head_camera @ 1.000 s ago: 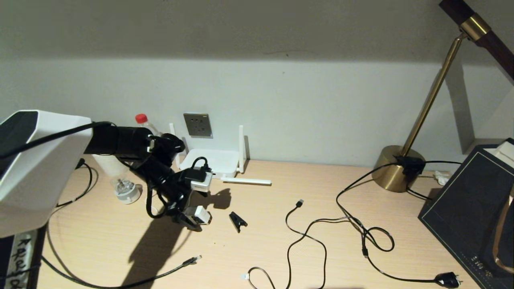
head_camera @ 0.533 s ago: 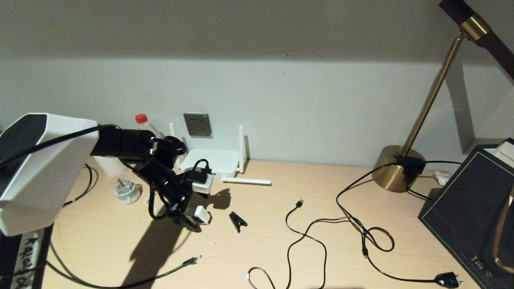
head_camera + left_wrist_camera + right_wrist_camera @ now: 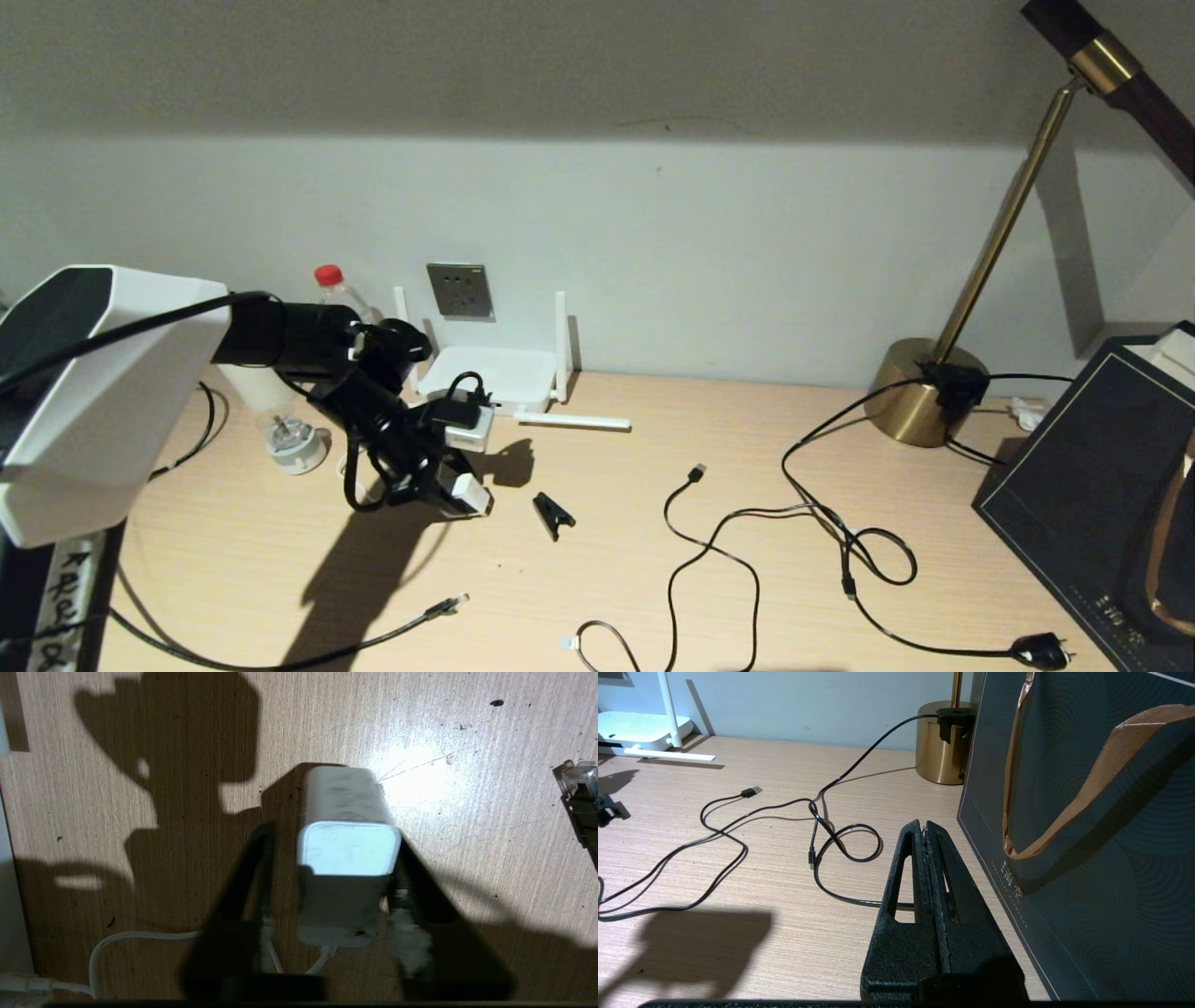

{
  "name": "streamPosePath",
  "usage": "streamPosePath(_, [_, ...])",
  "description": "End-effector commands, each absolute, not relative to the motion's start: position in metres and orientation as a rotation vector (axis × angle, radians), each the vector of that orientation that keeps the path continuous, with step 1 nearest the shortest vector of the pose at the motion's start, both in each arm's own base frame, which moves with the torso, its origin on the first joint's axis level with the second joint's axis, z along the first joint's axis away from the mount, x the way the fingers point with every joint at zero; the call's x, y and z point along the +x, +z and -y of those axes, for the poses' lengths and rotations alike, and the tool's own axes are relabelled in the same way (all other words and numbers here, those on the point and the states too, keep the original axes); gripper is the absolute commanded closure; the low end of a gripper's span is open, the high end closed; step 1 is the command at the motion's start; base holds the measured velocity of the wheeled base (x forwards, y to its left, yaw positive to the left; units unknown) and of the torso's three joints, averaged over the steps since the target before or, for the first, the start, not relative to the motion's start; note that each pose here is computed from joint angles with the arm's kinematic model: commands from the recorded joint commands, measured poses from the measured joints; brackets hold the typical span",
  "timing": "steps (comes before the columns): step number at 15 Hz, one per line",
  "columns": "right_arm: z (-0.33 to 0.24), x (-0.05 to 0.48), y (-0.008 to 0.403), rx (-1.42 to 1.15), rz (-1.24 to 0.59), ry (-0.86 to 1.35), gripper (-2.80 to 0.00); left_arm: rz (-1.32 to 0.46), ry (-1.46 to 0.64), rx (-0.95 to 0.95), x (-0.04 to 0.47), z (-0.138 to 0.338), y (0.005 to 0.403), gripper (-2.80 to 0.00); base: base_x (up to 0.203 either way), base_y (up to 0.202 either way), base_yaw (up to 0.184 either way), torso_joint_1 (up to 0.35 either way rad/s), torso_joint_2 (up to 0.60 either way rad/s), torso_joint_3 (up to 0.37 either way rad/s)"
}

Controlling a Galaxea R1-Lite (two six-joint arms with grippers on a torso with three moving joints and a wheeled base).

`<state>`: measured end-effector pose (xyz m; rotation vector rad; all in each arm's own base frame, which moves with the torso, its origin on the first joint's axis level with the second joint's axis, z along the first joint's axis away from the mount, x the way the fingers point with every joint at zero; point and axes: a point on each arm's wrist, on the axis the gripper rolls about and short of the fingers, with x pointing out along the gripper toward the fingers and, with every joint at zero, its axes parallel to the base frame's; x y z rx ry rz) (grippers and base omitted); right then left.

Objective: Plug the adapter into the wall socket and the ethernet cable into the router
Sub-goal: Pick up plug

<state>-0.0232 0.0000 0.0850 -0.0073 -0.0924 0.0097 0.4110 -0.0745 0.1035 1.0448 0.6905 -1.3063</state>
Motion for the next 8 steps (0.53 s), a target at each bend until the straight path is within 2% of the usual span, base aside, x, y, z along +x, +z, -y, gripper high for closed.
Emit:
streamPosePath(1, [0.000,-0.020,0.075,-0.008,0.057,0.011,0.00,-0.688,-1.314,1.048,0.411,0.074,0.103,0.00,0.000,0.000,0.000,0.000,0.00,0.000])
streamPosePath(4, [0.000,-0.020,0.075,-0.008,0.057,0.011,0.00,-0.637,-1.325,1.027,0.406,0.075,0.114,0.00,0.000,0.000,0.000,0.000,0.00,0.000])
streamPosePath(8, [0.000,-0.020,0.075,-0.008,0.057,0.011,0.00,-0.330,-1.354,0.937,0.377,0.071,0.174,0.00,0.000,0.000,0.000,0.000,0.00,0.000])
